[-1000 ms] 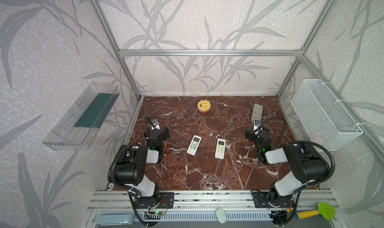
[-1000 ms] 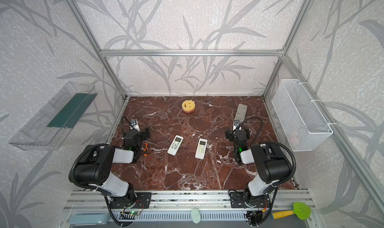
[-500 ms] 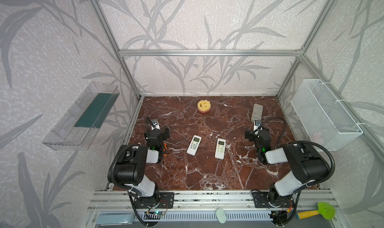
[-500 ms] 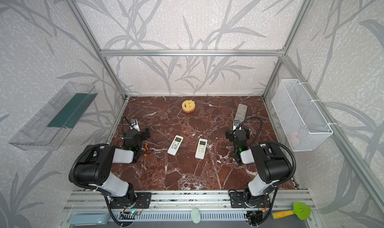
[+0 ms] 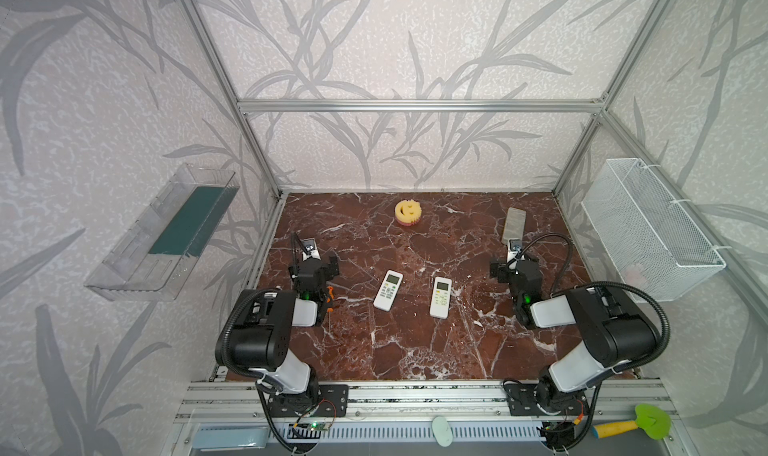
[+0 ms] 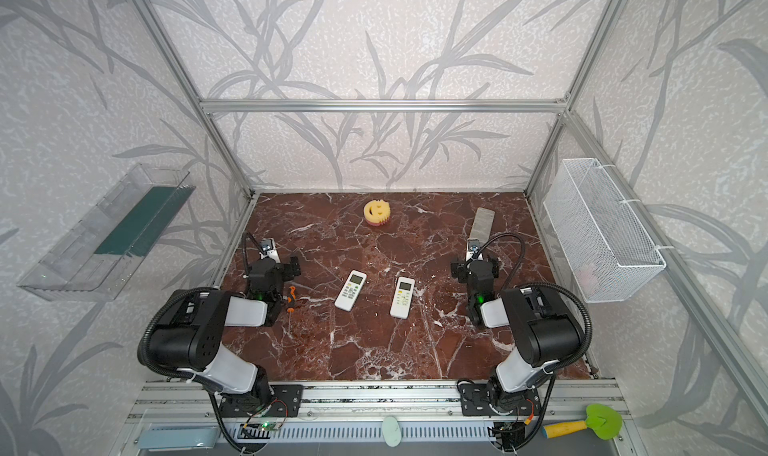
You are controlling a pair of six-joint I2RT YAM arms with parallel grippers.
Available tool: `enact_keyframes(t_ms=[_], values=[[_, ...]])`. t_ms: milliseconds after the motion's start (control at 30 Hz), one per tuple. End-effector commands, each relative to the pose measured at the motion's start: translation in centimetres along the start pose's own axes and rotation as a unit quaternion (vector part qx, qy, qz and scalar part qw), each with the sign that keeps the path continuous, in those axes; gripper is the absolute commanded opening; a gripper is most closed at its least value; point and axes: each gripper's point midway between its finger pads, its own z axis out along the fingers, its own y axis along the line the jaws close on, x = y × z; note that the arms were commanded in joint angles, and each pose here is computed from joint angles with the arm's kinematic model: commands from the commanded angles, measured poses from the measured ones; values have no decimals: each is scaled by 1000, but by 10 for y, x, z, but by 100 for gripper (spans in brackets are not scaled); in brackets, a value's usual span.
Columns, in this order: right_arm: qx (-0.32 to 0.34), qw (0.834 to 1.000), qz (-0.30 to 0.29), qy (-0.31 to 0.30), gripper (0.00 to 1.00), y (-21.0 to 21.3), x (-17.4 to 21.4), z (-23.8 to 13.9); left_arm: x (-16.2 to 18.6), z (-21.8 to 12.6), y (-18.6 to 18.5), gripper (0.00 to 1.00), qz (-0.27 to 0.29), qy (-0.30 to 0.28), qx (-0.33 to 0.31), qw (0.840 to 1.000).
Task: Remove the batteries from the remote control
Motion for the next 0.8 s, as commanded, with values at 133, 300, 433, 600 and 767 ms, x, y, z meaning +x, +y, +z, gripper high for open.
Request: enact_keyframes(t_ms=[133,300,433,600,767], values=[[3,1000,6,-15,99,-3,-11,0,-12,1,-2,99,-7,-17,4,1000],[12,1000,9,-23,99,-7,-12,-3,-14,-2,-4,99,-4,-25,11,1000],[11,998,11,-53,99,-9,-24,-19,-29,-16,-6,99,4,-42,15,999],[-3,1000,-3,-30,99,-5,-51,-32,-52,-29,-18,97,35,-32,38,998],[-55,997,20,49,99,10,-75,-43,-87,-35,-45,92,5,-6,95,995]])
